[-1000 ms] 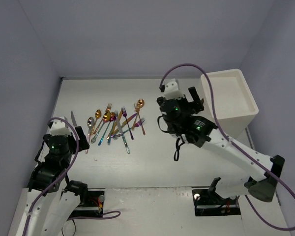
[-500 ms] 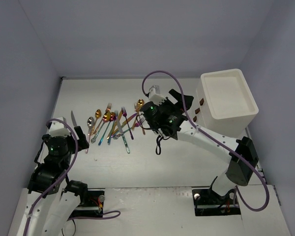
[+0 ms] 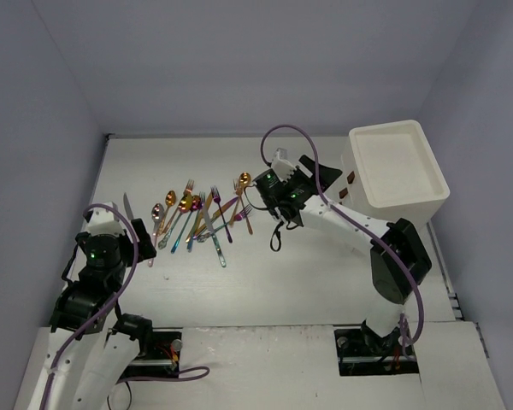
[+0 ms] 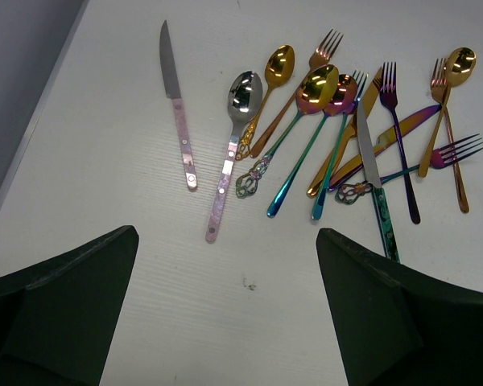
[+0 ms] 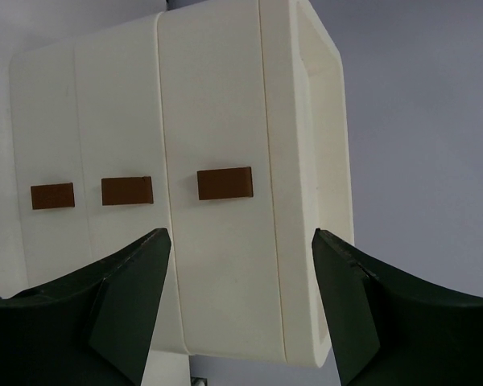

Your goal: Sort the eating utensils into containers

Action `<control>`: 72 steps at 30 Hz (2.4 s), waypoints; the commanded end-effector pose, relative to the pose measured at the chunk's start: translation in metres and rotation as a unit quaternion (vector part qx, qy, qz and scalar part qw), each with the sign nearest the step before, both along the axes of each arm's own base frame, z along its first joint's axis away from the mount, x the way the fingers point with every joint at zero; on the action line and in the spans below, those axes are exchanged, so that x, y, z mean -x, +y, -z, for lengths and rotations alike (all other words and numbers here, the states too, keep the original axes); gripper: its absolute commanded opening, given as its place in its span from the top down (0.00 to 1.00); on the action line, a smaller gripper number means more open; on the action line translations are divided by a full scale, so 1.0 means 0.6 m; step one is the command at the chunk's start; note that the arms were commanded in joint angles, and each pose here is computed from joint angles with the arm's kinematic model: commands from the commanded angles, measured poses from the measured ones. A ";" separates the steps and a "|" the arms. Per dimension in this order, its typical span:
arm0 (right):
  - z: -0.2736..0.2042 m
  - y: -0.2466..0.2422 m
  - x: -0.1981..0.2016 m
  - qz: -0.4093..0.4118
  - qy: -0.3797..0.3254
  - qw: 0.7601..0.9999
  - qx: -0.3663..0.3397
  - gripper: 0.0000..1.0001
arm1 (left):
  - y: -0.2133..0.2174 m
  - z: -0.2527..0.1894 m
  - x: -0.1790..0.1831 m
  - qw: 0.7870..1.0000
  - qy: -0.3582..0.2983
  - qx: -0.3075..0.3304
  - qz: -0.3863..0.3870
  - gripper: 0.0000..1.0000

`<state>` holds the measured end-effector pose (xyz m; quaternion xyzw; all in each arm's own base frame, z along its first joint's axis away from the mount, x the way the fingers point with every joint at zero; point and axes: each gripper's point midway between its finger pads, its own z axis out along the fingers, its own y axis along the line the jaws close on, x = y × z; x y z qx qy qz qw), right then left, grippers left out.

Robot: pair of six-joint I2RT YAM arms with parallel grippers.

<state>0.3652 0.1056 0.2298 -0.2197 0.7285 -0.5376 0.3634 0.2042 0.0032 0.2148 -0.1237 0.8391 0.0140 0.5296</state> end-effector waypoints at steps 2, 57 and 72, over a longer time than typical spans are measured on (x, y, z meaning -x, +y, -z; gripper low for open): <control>0.016 -0.015 -0.018 0.032 -0.016 0.999 -0.002 0.32 | -0.009 -0.026 -0.017 1.000 -0.025 0.011 0.007 0.09; 0.011 -0.101 -0.057 0.151 -0.018 0.985 0.081 0.57 | -0.018 -0.024 -0.017 0.999 -0.022 0.019 0.022 0.09; 0.004 -0.098 -0.053 0.149 -0.023 0.986 0.078 0.97 | -0.017 -0.024 -0.017 0.999 -0.022 0.019 0.022 0.09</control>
